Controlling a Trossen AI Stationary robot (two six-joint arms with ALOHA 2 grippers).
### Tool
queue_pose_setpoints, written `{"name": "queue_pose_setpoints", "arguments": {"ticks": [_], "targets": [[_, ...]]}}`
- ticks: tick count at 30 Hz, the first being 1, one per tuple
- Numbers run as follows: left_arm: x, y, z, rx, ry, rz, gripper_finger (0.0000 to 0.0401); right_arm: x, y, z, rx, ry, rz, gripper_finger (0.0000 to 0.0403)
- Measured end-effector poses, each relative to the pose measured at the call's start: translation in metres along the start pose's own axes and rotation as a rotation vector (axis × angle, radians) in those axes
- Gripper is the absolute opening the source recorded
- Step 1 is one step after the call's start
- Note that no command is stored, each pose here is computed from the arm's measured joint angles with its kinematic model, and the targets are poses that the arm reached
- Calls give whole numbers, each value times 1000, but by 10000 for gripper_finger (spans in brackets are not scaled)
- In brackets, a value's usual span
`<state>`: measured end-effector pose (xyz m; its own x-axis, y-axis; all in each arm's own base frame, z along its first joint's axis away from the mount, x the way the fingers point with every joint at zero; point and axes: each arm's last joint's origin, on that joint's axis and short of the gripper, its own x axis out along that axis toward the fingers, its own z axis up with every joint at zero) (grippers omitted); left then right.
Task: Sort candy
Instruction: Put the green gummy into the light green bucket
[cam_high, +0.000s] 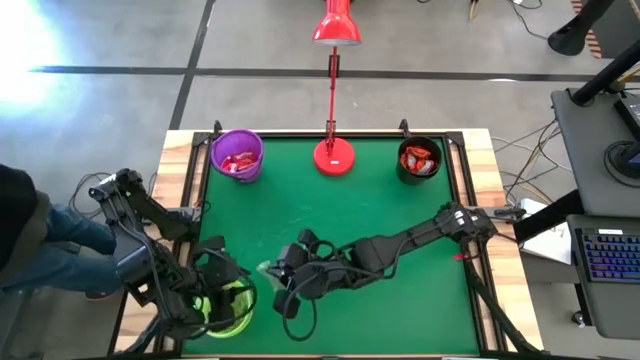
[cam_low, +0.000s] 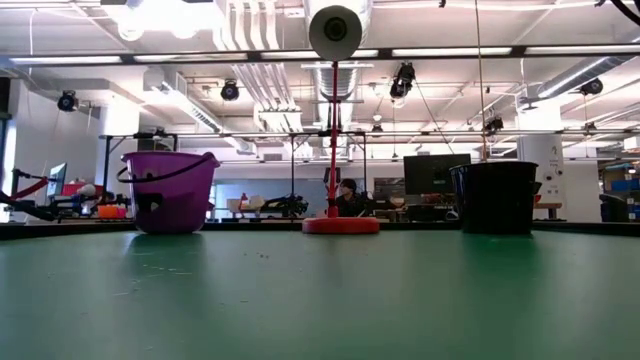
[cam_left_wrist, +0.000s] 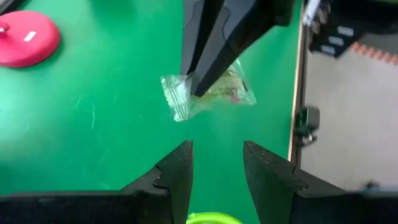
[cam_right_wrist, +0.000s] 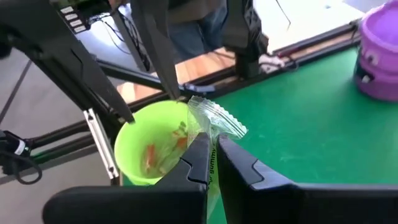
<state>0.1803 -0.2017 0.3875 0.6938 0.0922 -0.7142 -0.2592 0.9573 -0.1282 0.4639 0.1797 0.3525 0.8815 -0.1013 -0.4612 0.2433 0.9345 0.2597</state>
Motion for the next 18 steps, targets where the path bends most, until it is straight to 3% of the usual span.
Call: {"name": "queue_pose_setpoints", "arguments": {"ticks": [7, 18], "targets": [[7, 4, 14, -97, -61, 13, 123, -7, -5, 10, -59, -14, -2, 9], [9, 13, 22, -82, -54, 54, 123, -10, -4, 11, -70, -2, 34, 9]]}}
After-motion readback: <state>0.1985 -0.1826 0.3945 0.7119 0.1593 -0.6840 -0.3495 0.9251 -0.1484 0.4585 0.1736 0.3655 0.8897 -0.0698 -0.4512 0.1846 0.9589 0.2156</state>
